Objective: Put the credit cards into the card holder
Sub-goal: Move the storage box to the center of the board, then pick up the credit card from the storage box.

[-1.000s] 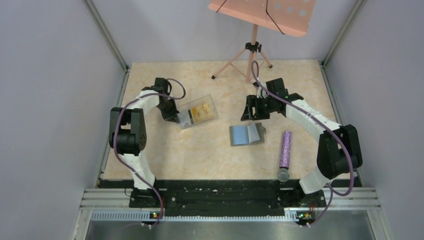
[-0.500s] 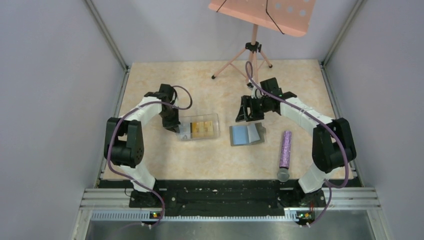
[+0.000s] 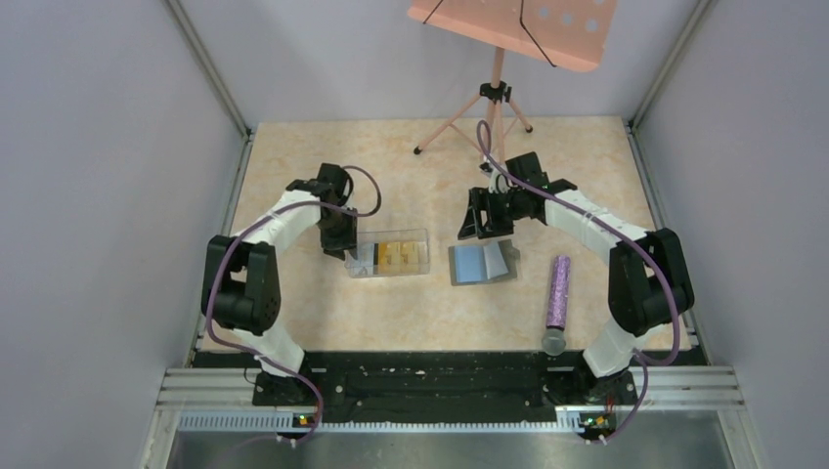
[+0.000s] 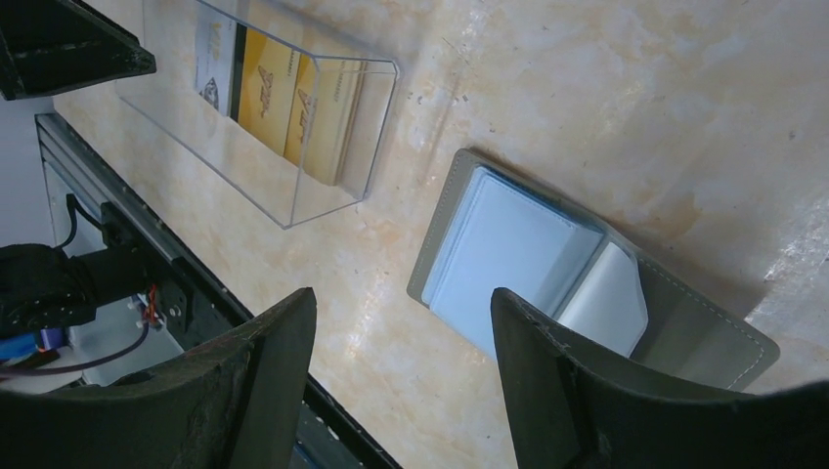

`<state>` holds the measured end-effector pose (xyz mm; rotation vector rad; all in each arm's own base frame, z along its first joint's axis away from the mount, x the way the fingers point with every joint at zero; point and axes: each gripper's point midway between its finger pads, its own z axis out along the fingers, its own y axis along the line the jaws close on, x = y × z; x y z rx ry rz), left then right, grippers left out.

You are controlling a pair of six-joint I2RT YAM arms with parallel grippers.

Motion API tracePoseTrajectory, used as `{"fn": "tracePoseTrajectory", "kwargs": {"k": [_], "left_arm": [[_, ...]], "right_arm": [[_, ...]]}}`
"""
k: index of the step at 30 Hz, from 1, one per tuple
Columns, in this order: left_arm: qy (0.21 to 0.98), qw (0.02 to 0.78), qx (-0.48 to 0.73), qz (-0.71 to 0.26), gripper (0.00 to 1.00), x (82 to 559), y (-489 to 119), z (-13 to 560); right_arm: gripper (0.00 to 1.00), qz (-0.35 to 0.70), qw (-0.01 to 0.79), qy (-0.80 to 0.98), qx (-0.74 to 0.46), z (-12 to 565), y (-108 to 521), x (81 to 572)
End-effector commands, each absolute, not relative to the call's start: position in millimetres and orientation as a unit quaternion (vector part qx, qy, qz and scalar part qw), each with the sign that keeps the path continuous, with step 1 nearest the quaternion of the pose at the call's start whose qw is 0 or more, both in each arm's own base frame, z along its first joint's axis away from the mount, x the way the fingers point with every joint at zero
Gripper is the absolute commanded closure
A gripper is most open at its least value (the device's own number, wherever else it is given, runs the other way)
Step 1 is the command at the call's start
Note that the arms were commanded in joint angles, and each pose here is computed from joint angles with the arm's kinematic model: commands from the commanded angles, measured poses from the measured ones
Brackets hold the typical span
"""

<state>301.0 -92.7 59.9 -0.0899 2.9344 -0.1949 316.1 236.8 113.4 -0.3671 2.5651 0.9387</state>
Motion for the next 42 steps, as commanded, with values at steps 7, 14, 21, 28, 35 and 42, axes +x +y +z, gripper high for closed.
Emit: {"fn": "tracePoseTrajectory", "kwargs": {"k": [7,14,21,28,35,42], "left_arm": [[0.970,0.183,-0.039,-0.154,0.54,316.1,-123.0,116.7],[0.961,0.178,-0.071,-0.199,0.54,326.9,-143.0,103.6],[0.969,0.156,-0.066,-0.178,0.60,333.3,-154.9,74.7],[0.982,0.141,-0.066,-0.109,0.61,325.9,-152.9,48.5],[0.987,0.115,-0.054,-0.095,0.60,315.1,-156.4,31.0],[0.988,0.099,-0.024,-0.118,0.62,312.4,-183.4,26.6]], "right_arm": [[0.34,0.362,0.213,0.894,-0.157,140.1,261.6,323.4],[0.34,0.375,0.189,0.895,-0.151,135.7,279.1,320.3],[0.35,0.390,0.146,0.900,-0.126,118.6,305.2,316.0],[0.36,0.378,0.112,0.911,-0.121,94.4,322.3,314.5],[0.47,0.377,0.086,0.915,-0.119,76.6,326.3,314.6],[0.60,0.381,0.074,0.913,-0.121,70.6,329.9,312.9]]}}
